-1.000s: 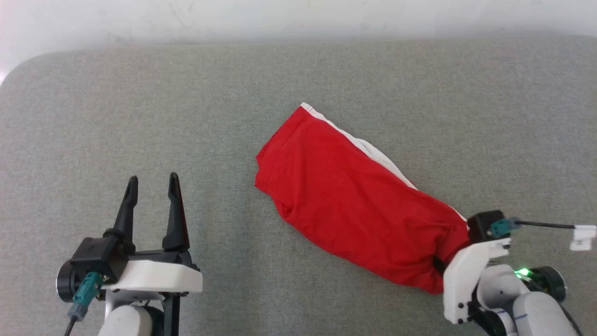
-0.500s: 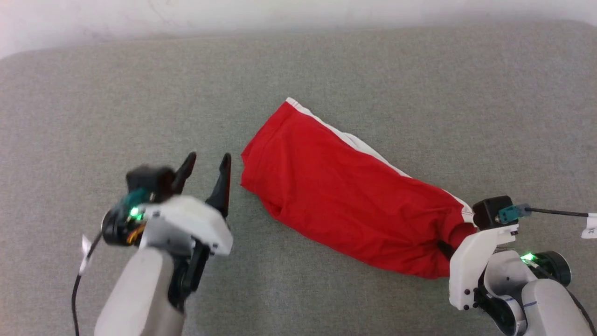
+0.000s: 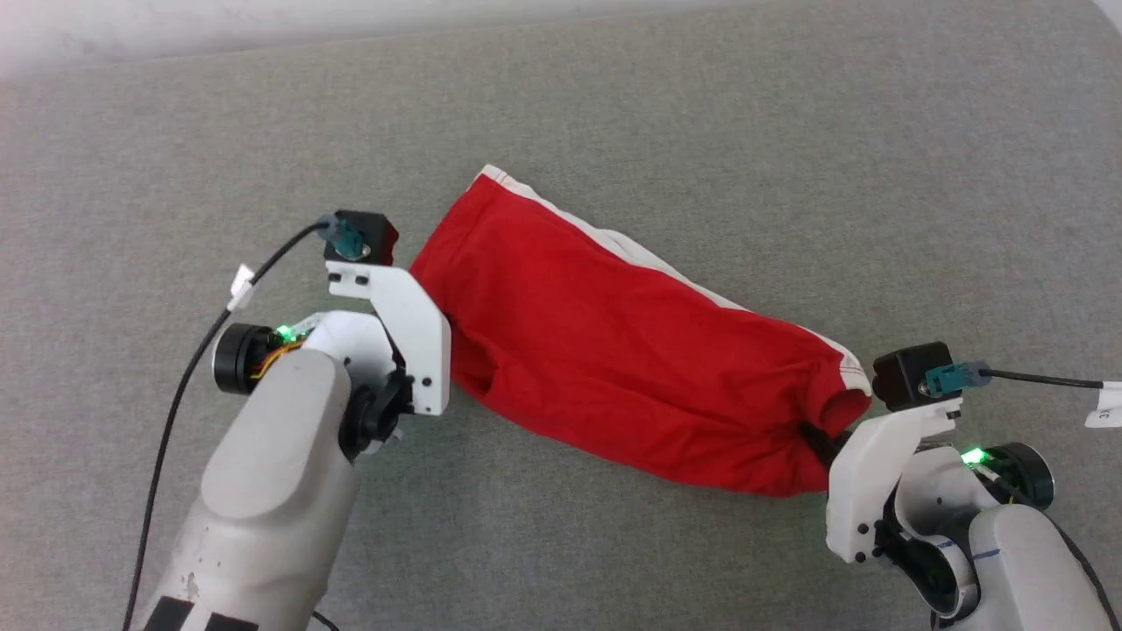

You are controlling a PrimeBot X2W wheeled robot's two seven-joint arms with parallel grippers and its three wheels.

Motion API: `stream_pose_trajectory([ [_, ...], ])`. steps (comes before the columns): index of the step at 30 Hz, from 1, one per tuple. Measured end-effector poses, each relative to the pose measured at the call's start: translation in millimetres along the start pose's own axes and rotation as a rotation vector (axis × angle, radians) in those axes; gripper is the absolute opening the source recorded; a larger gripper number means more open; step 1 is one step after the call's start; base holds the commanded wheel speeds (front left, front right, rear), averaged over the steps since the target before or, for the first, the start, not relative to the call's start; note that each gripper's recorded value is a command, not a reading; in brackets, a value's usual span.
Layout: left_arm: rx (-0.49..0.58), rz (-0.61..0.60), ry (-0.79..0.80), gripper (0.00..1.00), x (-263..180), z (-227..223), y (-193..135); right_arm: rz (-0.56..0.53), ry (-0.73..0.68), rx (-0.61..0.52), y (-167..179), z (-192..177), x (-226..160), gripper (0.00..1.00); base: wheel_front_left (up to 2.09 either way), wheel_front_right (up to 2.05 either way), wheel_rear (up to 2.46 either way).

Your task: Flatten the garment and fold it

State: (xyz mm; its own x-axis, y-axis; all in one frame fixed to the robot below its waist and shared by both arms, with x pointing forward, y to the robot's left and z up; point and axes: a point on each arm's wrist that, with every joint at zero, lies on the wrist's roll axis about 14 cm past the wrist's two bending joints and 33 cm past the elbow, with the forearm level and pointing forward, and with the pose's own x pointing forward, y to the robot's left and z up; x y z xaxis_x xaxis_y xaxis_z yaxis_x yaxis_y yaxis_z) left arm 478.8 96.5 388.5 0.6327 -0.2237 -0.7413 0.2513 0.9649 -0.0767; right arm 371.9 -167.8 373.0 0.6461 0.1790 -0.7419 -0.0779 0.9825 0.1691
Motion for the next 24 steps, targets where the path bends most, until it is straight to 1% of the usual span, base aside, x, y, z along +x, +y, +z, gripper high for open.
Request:
stream_pose_trajectory([
  [1,0.002,-0.006,0.019,0.93,1.6,-0.1,-1.7,-0.004,0.000,0.003,-1.5,-0.4,-0.2,0.00,0.00,0.00,0.00],
  [2,0.001,-0.011,0.027,0.29,3.0,0.4,-2.8,-0.007,0.000,0.005,-2.8,-0.5,-0.2,0.00,0.00,0.00,0.00],
  [3,0.000,-0.018,0.038,0.00,4.1,0.1,-4.0,-0.009,-0.001,0.007,-3.7,-0.7,-0.2,0.00,0.00,0.00,0.00],
  [7,-0.024,-0.073,0.060,0.00,3.2,-1.3,-16.8,-0.011,-0.003,0.006,-4.8,-0.8,-0.1,0.00,0.00,0.00,0.00],
  [11,-0.066,-0.067,0.026,0.00,-4.2,-1.1,-10.5,-0.007,-0.003,-0.020,-5.5,1.9,-0.2,0.00,0.00,0.00,0.00],
  [18,-0.240,-0.040,-0.093,0.00,-28.6,-0.5,13.1,0.009,0.021,-0.111,-9.2,10.2,-3.5,0.00,0.00,0.00,0.00],
  [22,-0.324,-0.033,-0.181,0.00,-49.3,-0.9,22.8,0.031,0.042,-0.199,-7.6,17.7,-4.8,0.00,0.00,0.00,0.00],
  [24,-0.364,-0.031,-0.206,0.00,-59.2,-8.2,25.4,0.050,0.055,-0.240,-4.1,21.6,-4.7,0.00,0.00,0.00,0.00],
])
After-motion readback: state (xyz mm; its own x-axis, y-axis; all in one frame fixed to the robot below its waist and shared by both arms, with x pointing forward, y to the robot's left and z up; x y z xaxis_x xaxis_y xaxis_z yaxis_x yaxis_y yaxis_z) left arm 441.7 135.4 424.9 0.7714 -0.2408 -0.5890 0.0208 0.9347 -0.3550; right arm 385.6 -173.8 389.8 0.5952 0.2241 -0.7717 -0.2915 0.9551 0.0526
